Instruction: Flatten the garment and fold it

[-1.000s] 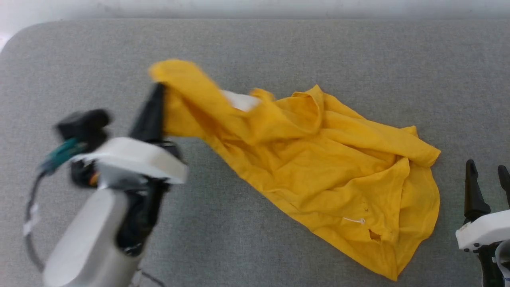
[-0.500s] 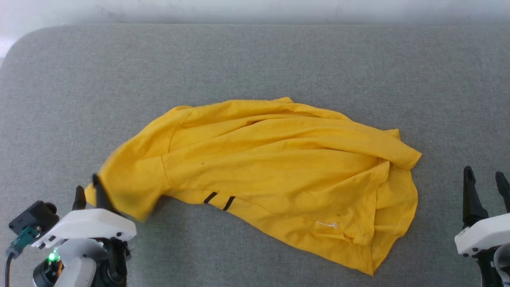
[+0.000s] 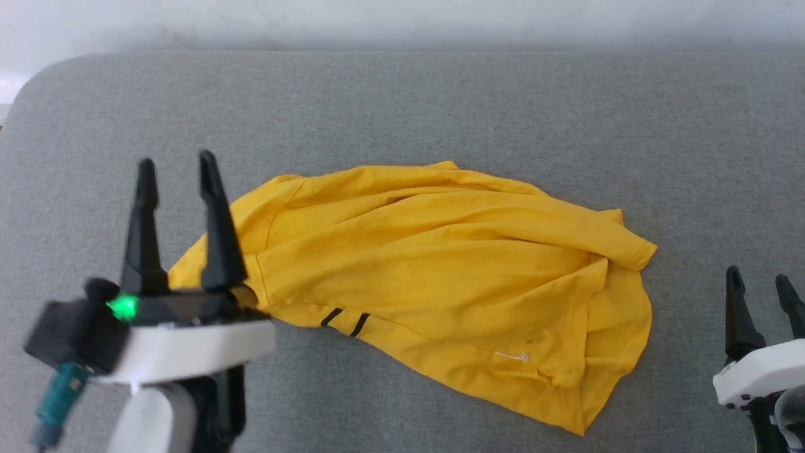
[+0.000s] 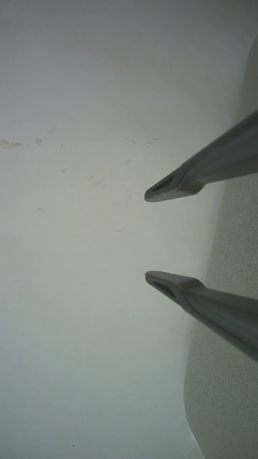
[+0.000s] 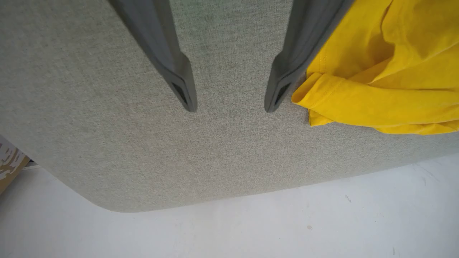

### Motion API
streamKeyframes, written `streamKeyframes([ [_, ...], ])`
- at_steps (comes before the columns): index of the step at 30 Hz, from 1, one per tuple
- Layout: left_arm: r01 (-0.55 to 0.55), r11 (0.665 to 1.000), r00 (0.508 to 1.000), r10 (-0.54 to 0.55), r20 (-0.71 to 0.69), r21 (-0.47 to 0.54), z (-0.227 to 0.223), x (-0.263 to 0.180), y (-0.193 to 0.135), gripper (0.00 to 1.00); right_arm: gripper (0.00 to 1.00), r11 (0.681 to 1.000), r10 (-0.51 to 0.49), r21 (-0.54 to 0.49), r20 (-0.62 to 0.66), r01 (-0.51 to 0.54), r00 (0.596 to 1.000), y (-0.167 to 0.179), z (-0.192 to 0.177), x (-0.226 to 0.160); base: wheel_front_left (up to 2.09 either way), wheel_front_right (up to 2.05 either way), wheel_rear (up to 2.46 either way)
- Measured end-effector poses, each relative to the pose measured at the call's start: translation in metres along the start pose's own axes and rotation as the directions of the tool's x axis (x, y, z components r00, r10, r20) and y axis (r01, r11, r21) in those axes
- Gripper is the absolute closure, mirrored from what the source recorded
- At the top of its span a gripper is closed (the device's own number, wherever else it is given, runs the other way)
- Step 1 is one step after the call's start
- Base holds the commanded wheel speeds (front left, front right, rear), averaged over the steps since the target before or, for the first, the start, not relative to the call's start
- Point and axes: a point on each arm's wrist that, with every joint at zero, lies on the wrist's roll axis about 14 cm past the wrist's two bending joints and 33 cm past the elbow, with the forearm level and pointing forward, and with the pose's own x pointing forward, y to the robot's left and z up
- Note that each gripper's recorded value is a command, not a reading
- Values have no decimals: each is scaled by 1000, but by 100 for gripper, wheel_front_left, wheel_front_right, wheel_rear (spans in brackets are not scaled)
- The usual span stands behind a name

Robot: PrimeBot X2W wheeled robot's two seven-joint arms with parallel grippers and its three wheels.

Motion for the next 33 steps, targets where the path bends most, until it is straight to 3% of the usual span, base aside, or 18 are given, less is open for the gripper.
streamKeyframes([
  [7,-6,999,995,9,-102,34,-33,-32,-1,0,0,1000,12,-19,-6,-12,1000,4,-2,-3,0,0,0],
  [14,-28,998,993,35,-113,58,-37,-38,11,0,0,985,143,-84,-92,-150,986,52,-6,2,0,0,0],
  [21,-39,997,990,48,-136,67,-43,-44,19,0,0,940,263,-140,-283,-311,922,104,-35,-2,0,0,0],
  [28,-64,995,986,74,-148,72,-44,-49,28,0,0,910,283,-141,-475,-390,833,120,-77,-12,0,0,0],
  [29,-67,995,986,77,-148,72,-44,-49,28,0,57,906,286,-140,-494,-399,821,122,-82,-14,0,0,0],
  [30,-70,995,986,80,-149,70,-44,-50,29,0,99,903,288,-142,-498,-404,818,123,-82,-14,0,0,0],
  [33,-74,995,984,84,-156,73,-45,-51,30,0,100,899,298,-141,-499,-416,814,126,-82,-14,0,0,0],
])
